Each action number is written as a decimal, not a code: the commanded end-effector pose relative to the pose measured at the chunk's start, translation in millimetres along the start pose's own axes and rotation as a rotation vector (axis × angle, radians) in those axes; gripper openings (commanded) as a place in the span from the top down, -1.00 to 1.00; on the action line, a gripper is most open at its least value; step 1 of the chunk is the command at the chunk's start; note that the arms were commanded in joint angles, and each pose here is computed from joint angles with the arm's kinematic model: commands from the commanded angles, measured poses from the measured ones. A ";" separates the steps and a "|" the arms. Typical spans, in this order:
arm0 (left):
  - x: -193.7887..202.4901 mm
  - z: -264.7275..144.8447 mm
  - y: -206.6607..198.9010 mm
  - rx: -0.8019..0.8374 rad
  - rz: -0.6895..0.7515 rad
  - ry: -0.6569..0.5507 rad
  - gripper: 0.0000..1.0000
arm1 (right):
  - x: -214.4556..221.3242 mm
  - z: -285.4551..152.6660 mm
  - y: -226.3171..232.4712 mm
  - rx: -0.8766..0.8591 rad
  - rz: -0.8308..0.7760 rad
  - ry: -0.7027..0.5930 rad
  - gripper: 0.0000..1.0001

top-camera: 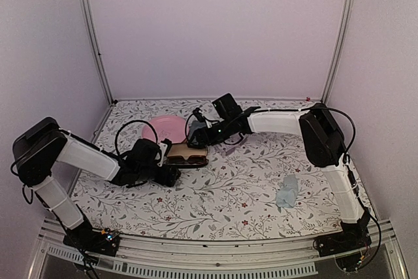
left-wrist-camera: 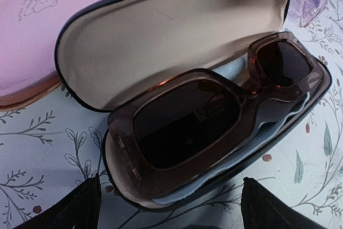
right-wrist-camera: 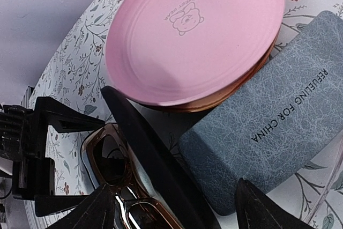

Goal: Organize the sunglasses
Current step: Close the case with sunglasses at the center of the board, then pick up the sunglasses case from the center of the board.

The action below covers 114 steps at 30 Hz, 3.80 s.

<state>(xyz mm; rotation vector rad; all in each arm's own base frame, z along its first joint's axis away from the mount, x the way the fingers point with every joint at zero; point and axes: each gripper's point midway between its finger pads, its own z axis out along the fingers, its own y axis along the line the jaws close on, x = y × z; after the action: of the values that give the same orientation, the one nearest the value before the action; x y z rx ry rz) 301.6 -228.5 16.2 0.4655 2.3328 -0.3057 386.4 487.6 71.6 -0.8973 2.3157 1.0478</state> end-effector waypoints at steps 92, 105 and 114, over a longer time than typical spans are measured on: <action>-9.0 -52.8 6.0 0.124 -0.138 -0.148 -0.81 | 64.6 -82.3 70.4 0.247 -0.239 -0.022 -0.86; -65.1 -64.1 -16.3 0.141 -0.059 -0.270 -0.82 | 140.9 -232.7 -56.3 0.603 0.302 -0.060 -0.85; -78.5 -45.9 -20.9 0.111 -0.038 -0.245 -0.77 | 84.1 -204.6 -67.4 0.521 0.288 -0.137 -0.84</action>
<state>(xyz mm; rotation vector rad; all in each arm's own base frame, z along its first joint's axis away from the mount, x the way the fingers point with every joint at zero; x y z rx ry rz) 307.1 -241.4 103.9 0.3868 2.0930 -0.5261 322.1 235.3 96.5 -0.2943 2.5365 0.4352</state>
